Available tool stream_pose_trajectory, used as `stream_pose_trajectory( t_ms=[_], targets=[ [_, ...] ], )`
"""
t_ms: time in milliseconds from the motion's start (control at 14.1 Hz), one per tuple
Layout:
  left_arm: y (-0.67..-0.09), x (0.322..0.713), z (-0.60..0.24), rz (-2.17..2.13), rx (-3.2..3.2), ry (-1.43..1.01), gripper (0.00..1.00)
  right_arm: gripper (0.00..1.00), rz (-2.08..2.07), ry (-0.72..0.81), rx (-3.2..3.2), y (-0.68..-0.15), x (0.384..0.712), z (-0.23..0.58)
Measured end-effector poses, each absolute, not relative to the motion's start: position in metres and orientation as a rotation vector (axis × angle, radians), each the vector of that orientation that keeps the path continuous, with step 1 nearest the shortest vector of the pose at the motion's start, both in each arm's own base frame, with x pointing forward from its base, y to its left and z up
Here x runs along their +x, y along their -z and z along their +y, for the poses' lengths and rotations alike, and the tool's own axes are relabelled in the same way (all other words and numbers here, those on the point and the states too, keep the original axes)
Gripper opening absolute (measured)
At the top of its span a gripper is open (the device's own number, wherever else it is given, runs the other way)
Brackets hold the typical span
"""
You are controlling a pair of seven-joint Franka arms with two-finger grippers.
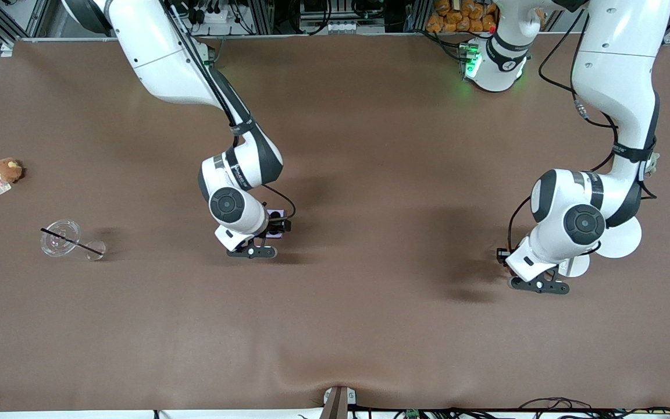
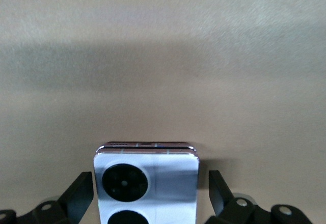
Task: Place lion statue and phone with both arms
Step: 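Carry the lion toward the lamp while the right gripper carries the phone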
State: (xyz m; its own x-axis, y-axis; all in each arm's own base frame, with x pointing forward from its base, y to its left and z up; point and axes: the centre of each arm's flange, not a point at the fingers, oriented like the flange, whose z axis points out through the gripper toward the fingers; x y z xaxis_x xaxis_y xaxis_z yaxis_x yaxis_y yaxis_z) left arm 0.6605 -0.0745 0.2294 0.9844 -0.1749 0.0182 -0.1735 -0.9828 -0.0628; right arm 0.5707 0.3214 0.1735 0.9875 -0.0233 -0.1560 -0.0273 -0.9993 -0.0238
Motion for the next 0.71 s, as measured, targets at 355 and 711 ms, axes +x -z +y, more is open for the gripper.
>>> stream_pose_trajectory(
  t_ms=[355,711],
  targets=[
    [-0.217,0.658,-0.047,0.311,-3.066,0.026,0.35,1.00,0.027,-0.253,-3.110,-0.169,0.567,0.325],
    [-0.202,0.648,-0.048,0.318,-3.072,0.052,0.35,0.93,0.027,-0.256,-3.111,-0.168,0.567,0.325]
  ],
)
